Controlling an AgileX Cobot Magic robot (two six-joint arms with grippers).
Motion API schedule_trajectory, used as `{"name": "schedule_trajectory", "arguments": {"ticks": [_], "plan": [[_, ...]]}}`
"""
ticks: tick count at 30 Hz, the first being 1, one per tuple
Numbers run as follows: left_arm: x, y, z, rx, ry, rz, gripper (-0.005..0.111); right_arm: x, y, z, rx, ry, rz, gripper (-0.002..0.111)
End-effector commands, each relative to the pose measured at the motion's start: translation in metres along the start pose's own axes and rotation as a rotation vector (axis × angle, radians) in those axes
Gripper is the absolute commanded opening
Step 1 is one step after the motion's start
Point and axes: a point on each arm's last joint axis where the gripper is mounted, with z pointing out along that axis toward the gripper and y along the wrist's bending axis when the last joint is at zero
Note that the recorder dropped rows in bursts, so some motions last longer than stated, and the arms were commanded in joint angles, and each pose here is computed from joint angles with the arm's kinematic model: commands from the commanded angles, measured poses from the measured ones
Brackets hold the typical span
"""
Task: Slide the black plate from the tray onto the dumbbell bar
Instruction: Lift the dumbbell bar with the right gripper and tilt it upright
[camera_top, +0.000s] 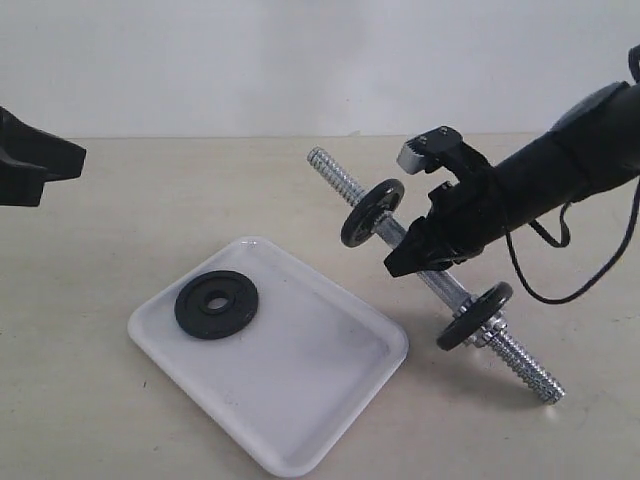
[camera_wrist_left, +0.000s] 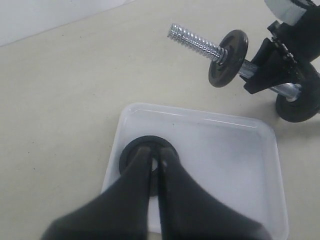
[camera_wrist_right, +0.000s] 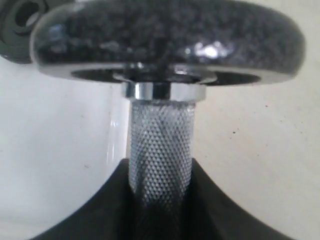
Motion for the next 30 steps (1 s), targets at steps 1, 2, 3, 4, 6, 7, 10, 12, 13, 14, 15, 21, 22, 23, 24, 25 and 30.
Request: {"name": "schedule_trajectory", "arguments": {"ticks": [1,2,3,4,6,7,10,12,13,14,15,21,22,23,24,25,30], "plan": [[-0.005,0.002,-0.001,-0.027,-0.038,0.010,0.004,-0.011,0.000,-0.043,0.009,-0.251,0.036,0.000],[-0.006,0.003,0.000,-0.034,-0.044,0.010,0.004,-0.010,-0.001,-0.049,0.016,-0.270,0.038,0.000],[-0.006,0.004,0.001,-0.040,-0.048,0.008,0.004,-0.010,-0.001,-0.053,0.022,-0.285,0.034,0.000],[-0.006,0.005,0.004,-0.042,-0.043,0.005,0.004,-0.011,0.000,-0.057,0.021,-0.300,0.020,0.000],[-0.004,0.007,0.011,-0.036,-0.017,0.018,0.004,-0.015,0.006,-0.064,0.001,-0.337,-0.020,0.000],[-0.002,0.007,0.015,-0.030,-0.001,0.019,0.004,-0.018,0.009,-0.067,-0.010,-0.360,-0.041,0.000],[0.003,0.011,0.029,-0.014,0.050,0.004,0.004,-0.022,0.013,-0.072,-0.020,-0.394,-0.064,0.000],[0.006,0.013,0.037,-0.005,0.077,-0.012,0.004,-0.022,0.015,-0.073,-0.018,-0.394,-0.070,0.000],[0.007,0.013,0.040,-0.001,0.086,-0.020,0.004,-0.021,0.017,-0.075,-0.015,-0.401,-0.077,0.000],[0.007,0.013,0.042,0.005,0.094,-0.018,0.004,-0.019,0.018,-0.074,-0.015,-0.403,-0.080,0.000],[0.008,0.013,0.043,0.009,0.094,-0.017,0.004,-0.017,0.019,-0.074,-0.013,-0.410,-0.079,0.000],[0.007,0.013,0.045,0.018,0.081,-0.003,0.004,0.001,0.031,-0.073,-0.006,-0.434,-0.074,0.000],[0.007,0.013,0.046,0.019,0.084,-0.004,0.004,0.004,0.032,-0.072,-0.007,-0.430,-0.066,0.000],[0.007,0.014,0.047,0.016,0.083,-0.004,0.004,0.007,0.034,-0.071,-0.009,-0.425,-0.060,0.000],[0.008,0.014,0.049,0.016,0.088,-0.009,0.004,0.009,0.035,-0.071,-0.013,-0.421,-0.061,0.000],[0.009,0.015,0.052,0.018,0.098,-0.012,0.004,0.012,0.037,-0.070,-0.016,-0.418,-0.062,0.000],[0.018,0.018,0.072,0.040,0.166,-0.020,0.004,0.012,0.046,-0.079,-0.006,-0.460,-0.083,0.000]]}}
